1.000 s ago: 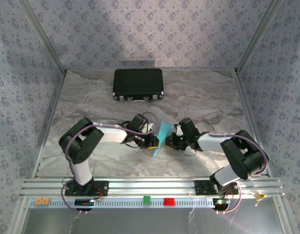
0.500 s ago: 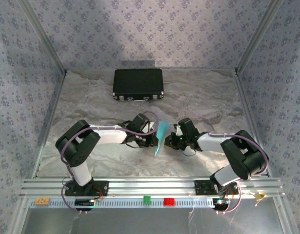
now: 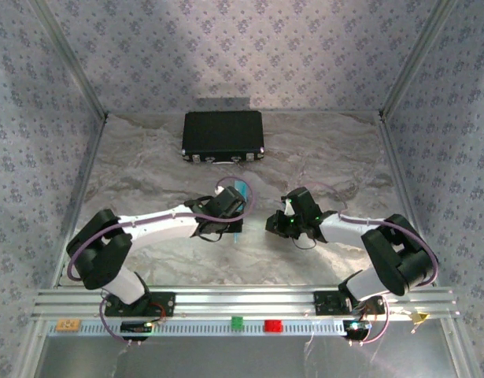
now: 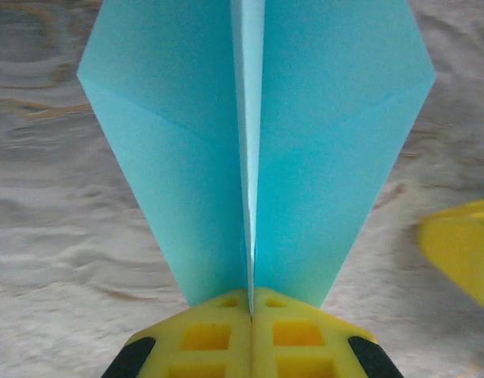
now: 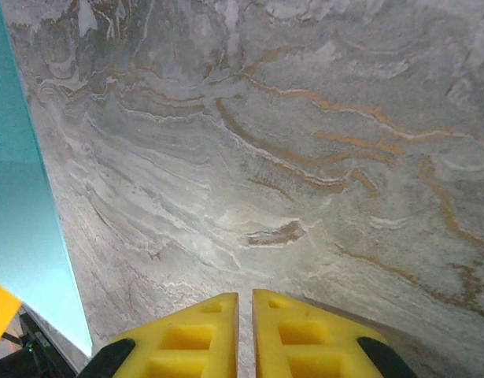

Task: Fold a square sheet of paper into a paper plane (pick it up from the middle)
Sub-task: Move the paper plane to the center of the table, then reset both arms

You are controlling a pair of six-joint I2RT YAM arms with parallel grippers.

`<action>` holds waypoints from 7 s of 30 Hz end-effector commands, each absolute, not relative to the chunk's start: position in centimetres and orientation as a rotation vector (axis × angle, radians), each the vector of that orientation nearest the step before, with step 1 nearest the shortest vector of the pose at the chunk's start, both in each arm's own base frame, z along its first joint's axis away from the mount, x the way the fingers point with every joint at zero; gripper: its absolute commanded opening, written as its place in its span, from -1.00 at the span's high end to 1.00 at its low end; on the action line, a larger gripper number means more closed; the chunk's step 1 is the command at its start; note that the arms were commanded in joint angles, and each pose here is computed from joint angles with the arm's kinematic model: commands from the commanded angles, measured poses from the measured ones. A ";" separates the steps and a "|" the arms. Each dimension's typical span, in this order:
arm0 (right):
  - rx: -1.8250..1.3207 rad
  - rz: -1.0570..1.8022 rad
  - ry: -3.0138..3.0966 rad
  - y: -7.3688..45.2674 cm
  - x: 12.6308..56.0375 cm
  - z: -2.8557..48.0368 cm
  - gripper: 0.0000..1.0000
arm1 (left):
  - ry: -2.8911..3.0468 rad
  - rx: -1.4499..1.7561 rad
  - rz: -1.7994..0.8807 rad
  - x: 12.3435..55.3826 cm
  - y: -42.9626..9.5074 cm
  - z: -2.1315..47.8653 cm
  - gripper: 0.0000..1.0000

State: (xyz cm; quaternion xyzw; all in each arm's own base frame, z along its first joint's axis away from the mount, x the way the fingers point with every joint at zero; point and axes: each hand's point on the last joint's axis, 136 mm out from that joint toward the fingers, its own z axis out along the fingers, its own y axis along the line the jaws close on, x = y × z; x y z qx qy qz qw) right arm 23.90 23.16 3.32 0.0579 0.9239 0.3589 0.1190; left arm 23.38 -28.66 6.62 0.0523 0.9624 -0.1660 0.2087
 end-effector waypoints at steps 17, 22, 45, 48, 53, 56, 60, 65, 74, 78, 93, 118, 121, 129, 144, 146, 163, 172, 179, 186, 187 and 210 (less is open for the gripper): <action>0.143 1.022 2.686 23.6 24.4 4.2 0.72 | 2.745 0.164 -0.229 22.9 -27.6 4.4 0.91; 0.142 1.024 2.687 23.6 24.4 4.2 0.72 | 2.767 0.191 -0.247 22.6 -28.1 3.8 0.87; 0.137 1.043 2.677 23.8 24.6 4.5 0.70 | 2.787 0.237 -0.233 22.6 -28.4 3.1 0.71; 0.136 1.041 2.677 23.8 24.6 4.5 0.70 | 2.791 0.239 -0.230 22.5 -28.4 3.0 0.71; 0.135 1.041 2.677 23.9 24.6 4.5 0.70 | 2.788 0.237 -0.224 22.6 -28.3 3.0 0.69; 0.136 1.040 2.677 23.8 24.6 4.5 0.70 | 2.787 0.238 -0.223 22.6 -28.3 2.9 0.67; 0.137 1.039 2.677 23.8 24.6 4.5 0.69 | 2.791 0.241 -0.227 22.6 -28.4 2.7 0.65; 0.137 1.034 2.681 23.8 24.5 4.4 0.69 | 2.794 0.239 -0.221 22.5 -28.3 2.5 0.64; 0.135 1.035 2.679 23.8 24.6 4.5 0.69 | 2.808 0.236 -0.210 22.4 -28.2 1.9 0.64; 0.138 1.033 2.680 23.8 24.6 4.4 0.70 | 2.814 0.233 -0.216 22.3 -28.3 1.8 0.60; 0.139 1.032 2.674 23.7 24.6 4.6 0.69 | 2.841 0.155 -0.129 22.0 -27.1 1.4 0.34; 0.158 1.019 2.661 23.0 24.6 4.8 0.69 | 2.848 0.040 0.013 22.2 -27.3 2.4 0.28; 0.157 1.016 2.662 22.9 24.5 4.8 0.68 | 2.841 0.034 0.000 22.3 -27.5 2.7 0.27; 0.159 1.014 2.657 22.8 24.7 5.0 0.68 | 2.812 0.015 -0.052 22.5 -28.0 4.1 0.25; 0.162 0.980 2.648 21.8 25.0 5.8 0.66 | 2.759 -0.016 -0.107 22.8 -27.8 6.9 0.20; 0.158 0.971 2.638 21.5 25.2 6.1 0.65 | 2.741 -0.021 -0.125 22.9 -27.7 7.7 0.20; 0.204 0.041 2.139 6.7 31.3 17.8 -0.27 | 2.225 -0.181 -0.139 29.1 -13.4 18.1 -0.93; 0.211 -0.338 2.100 -1.5 35.6 13.4 -0.49 | 2.138 -0.372 0.256 32.6 -0.5 16.4 -0.98; 0.028 -0.205 2.026 -0.9 38.0 10.9 -0.49 | 2.119 -0.303 0.409 34.9 2.6 13.5 -0.99; -0.015 -0.069 1.965 -1.2 38.6 8.6 -0.48 | 2.024 -0.258 0.310 38.1 1.8 11.9 -0.99; -0.016 -0.061 1.941 -1.1 38.6 8.4 -0.48 | 2.020 -0.243 0.276 38.4 1.7 11.5 -0.99; 0.038 -0.093 1.987 -2.1 39.0 8.2 -0.98 | 1.953 -0.125 0.067 39.6 2.4 8.9 -0.99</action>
